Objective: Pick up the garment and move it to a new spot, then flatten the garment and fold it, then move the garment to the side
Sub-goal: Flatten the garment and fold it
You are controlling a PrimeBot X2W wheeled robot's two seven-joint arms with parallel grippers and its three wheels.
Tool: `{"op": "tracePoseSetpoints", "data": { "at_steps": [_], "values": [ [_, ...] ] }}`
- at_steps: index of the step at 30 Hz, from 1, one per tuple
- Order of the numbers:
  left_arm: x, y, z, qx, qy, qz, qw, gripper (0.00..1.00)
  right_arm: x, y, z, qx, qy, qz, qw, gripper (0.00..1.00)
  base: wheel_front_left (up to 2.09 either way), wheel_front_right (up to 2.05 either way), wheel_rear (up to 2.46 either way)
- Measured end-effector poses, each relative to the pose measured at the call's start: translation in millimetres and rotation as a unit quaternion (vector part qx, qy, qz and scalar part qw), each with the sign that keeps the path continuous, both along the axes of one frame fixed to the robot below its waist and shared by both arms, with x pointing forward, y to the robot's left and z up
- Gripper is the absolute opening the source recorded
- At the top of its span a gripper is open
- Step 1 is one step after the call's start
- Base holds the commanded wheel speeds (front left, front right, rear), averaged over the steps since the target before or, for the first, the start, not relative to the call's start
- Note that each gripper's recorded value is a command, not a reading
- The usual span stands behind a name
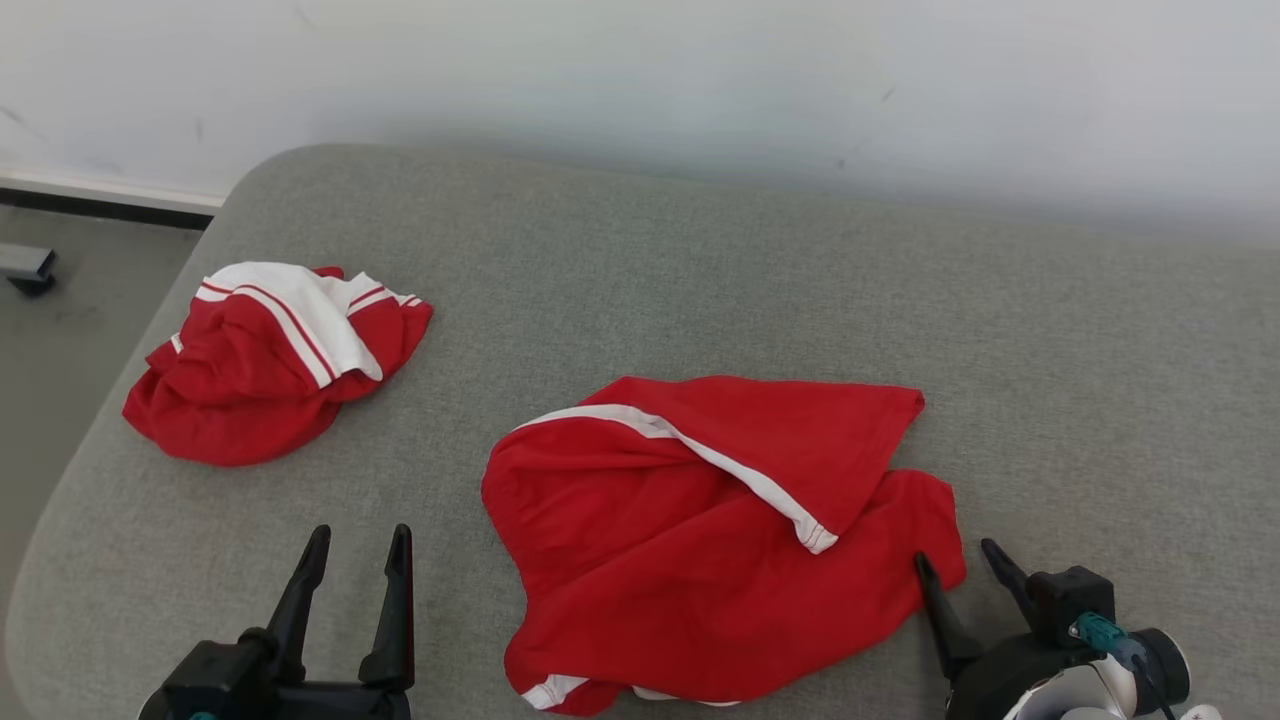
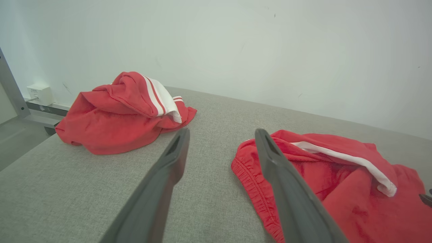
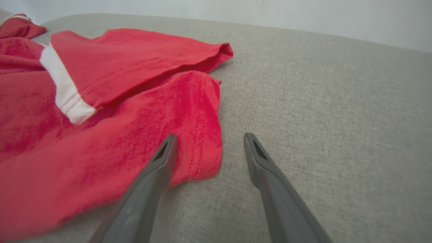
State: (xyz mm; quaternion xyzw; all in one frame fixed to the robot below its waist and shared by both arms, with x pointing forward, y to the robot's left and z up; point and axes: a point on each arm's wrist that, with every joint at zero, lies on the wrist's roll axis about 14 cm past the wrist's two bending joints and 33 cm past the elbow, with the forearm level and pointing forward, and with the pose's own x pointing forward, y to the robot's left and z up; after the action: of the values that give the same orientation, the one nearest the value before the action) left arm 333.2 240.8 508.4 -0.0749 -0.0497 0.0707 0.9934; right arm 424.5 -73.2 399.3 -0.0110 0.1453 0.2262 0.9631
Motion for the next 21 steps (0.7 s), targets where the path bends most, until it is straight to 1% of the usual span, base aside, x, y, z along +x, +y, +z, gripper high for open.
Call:
{"op": "tracePoseSetpoints", "data": {
  "at_steps": [1,2,7,10,13,16,17,21],
  "values": [
    [0.1,0.7,-0.8,0.0,0.001,0.001,1.0,1.0,-0.1,2.7,-5.6,0.002,0.011,0.002,1.0,0.27,0.0,0.0,0.0],
    [0.0,1.7,-1.9,-0.001,0.003,0.003,1.0,1.0,-0.2,5.9,-9.2,0.004,0.018,0.005,1.0,0.0,0.0,0.0,0.0],
    [-0.4,5.2,-7.2,-0.003,0.012,0.01,1.0,1.0,8.7,15.7,-4.1,0.018,0.013,0.011,1.0,0.0,0.0,0.0,0.0],
    [-0.5,0.7,-9.8,-0.006,0.015,0.004,1.0,1.0,8.1,10.3,5.0,0.032,0.001,0.001,0.999,0.0,0.0,0.0,0.0],
    [-1.9,-6.4,-13.3,-0.01,0.019,-0.007,1.0,1.0,-0.8,1.2,13.8,0.043,-0.013,-0.01,0.999,0.0,0.0,0.0,0.0],
    [-0.4,-13.8,-12.4,-0.012,0.016,-0.019,1.0,1.0,-13.3,-16.7,24.2,0.049,-0.031,-0.029,0.998,0.0,0.0,0.0,0.0],
    [2.1,-22.5,-11.6,-0.014,0.014,-0.033,0.999,1.0,-25.7,-39.0,35.2,0.05,-0.051,-0.051,0.996,0.0,0.0,0.0,0.0],
    [8.7,-36.1,-9.4,-0.015,0.009,-0.055,0.998,1.0,-44.3,-71.1,43.1,0.043,-0.067,-0.087,0.993,0.0,0.0,0.0,0.0]
  ]
}}
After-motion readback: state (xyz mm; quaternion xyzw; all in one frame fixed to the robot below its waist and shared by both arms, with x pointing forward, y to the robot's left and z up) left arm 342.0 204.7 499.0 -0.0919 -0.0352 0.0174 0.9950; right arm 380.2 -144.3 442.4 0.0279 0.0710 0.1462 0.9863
